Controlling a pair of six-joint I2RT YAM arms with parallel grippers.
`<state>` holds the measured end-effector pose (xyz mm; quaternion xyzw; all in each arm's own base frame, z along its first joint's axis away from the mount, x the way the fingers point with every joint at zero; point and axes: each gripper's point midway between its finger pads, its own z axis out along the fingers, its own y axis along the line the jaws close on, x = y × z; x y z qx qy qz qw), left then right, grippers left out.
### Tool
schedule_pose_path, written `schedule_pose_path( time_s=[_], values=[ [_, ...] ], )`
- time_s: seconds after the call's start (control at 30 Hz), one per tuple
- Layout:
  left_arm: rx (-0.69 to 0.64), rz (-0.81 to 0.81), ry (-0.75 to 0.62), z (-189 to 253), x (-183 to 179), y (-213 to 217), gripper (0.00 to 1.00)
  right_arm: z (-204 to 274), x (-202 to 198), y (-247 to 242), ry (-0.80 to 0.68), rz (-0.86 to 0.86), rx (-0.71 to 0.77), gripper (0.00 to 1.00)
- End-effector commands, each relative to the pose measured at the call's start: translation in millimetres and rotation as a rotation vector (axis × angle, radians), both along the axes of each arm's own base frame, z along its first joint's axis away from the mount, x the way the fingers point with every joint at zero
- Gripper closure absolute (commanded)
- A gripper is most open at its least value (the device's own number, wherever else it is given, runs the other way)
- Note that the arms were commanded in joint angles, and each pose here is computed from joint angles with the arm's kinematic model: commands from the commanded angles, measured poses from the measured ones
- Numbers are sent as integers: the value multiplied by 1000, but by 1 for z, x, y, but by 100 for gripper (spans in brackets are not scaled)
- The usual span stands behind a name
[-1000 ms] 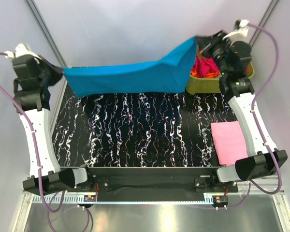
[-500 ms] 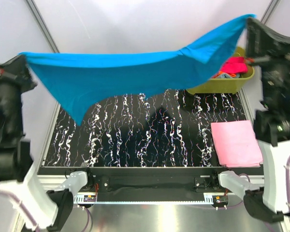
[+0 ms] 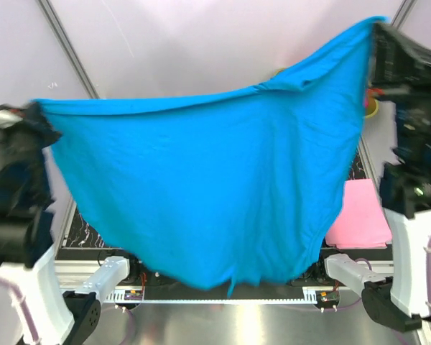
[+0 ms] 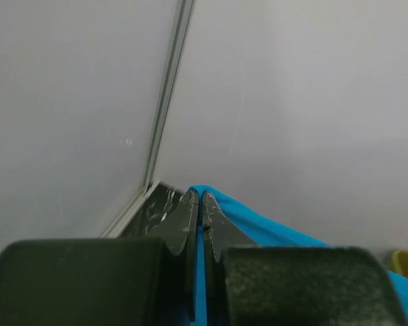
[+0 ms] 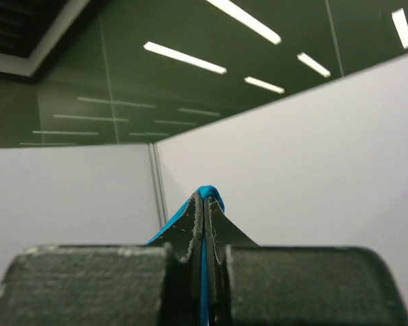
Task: Fold and stack the t-shirts
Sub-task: Flatten the tshirt out
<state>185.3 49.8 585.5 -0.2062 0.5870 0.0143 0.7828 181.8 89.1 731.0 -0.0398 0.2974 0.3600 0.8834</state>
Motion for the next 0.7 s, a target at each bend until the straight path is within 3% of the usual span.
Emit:
schedule_pose_path(
  time_s=[0.0,0.2,0.23,0.43,0.67],
  values=[
    [6,65,167,-64,56,8,95,-66,103,18,221,-2,-34,100],
    [-2,98,411,-178,119,9,93,-190,209,44,519,41,-76,100],
    [8,110,507,-225,131,11,93,-205,219,47,556,50,-80,100],
    [-15,143,696,-361,183,34,93,-326,301,70,809,81,-148,100],
    [-153,125,838,-436,242,73,97,-395,341,85,943,116,-182,100]
  ],
)
